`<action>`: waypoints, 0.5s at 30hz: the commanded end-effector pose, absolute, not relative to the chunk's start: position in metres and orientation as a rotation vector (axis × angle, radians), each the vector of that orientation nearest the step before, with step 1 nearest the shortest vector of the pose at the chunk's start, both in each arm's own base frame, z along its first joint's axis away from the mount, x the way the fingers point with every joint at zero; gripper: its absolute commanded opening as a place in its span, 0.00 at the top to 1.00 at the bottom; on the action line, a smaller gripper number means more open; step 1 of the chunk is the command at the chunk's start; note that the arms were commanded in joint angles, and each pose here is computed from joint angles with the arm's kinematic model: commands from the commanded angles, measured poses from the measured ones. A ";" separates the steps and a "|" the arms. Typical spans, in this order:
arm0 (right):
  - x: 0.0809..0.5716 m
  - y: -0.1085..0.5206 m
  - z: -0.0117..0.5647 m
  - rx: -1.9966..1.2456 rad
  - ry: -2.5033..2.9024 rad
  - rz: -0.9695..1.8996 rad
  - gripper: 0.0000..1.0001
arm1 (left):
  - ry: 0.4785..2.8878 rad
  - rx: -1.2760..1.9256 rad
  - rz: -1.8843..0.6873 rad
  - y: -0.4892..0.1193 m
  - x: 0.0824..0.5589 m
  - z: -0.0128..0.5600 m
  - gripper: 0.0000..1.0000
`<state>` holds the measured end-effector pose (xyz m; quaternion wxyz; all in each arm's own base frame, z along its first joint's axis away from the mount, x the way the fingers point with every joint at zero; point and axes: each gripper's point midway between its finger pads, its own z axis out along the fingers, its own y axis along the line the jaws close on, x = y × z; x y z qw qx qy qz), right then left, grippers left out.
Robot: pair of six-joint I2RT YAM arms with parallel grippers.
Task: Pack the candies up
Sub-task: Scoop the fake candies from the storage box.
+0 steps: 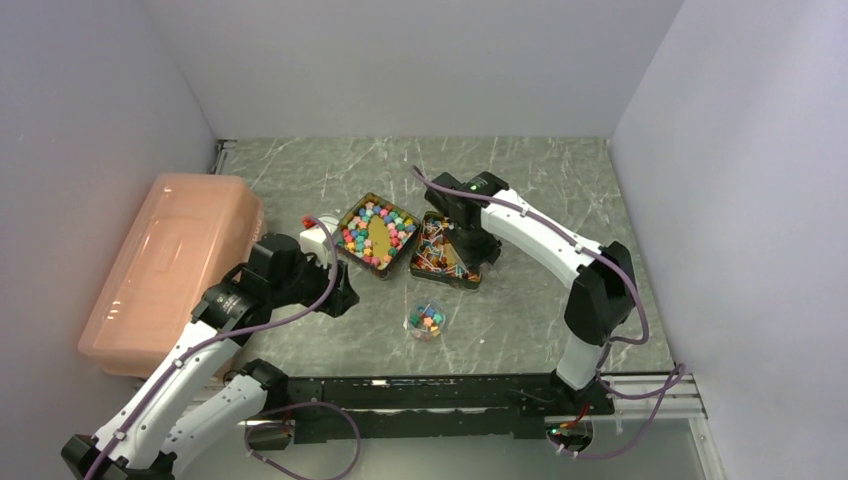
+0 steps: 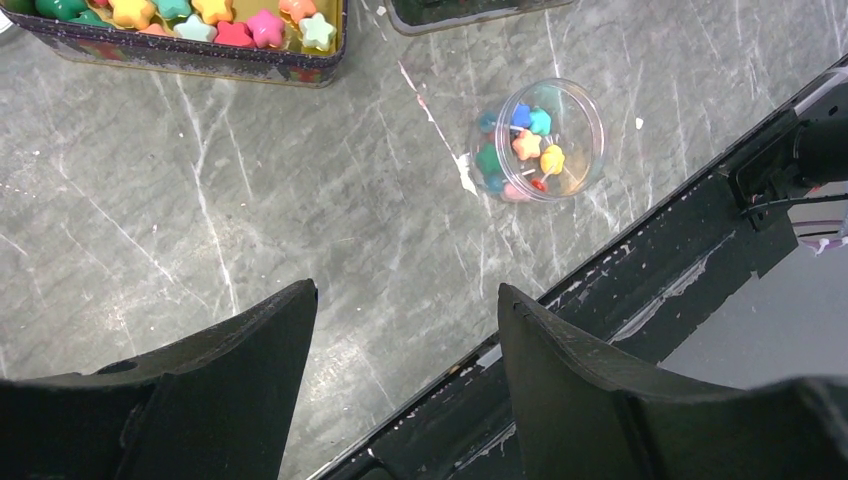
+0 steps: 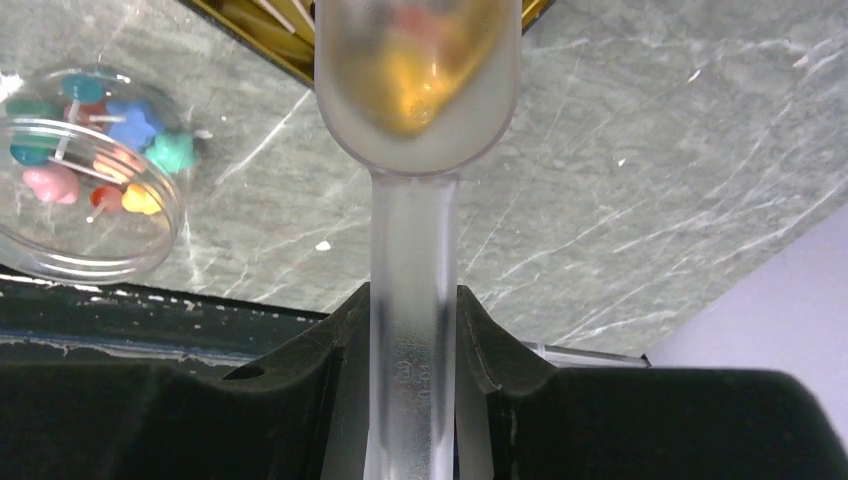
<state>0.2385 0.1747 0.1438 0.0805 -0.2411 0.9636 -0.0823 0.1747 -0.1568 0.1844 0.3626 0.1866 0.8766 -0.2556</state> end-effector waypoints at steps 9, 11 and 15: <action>0.265 0.181 0.111 -0.773 2.885 -0.163 1.00 | 2.232 0.455 -0.656 -0.158 0.180 0.189 0.27; 0.266 0.182 0.106 -0.778 2.888 -0.157 1.00 | 2.234 0.453 -0.654 -0.158 0.181 0.189 0.27; 0.272 0.184 0.099 -0.776 2.876 -0.131 1.00 | 2.241 0.451 -0.649 -0.158 0.181 0.187 0.27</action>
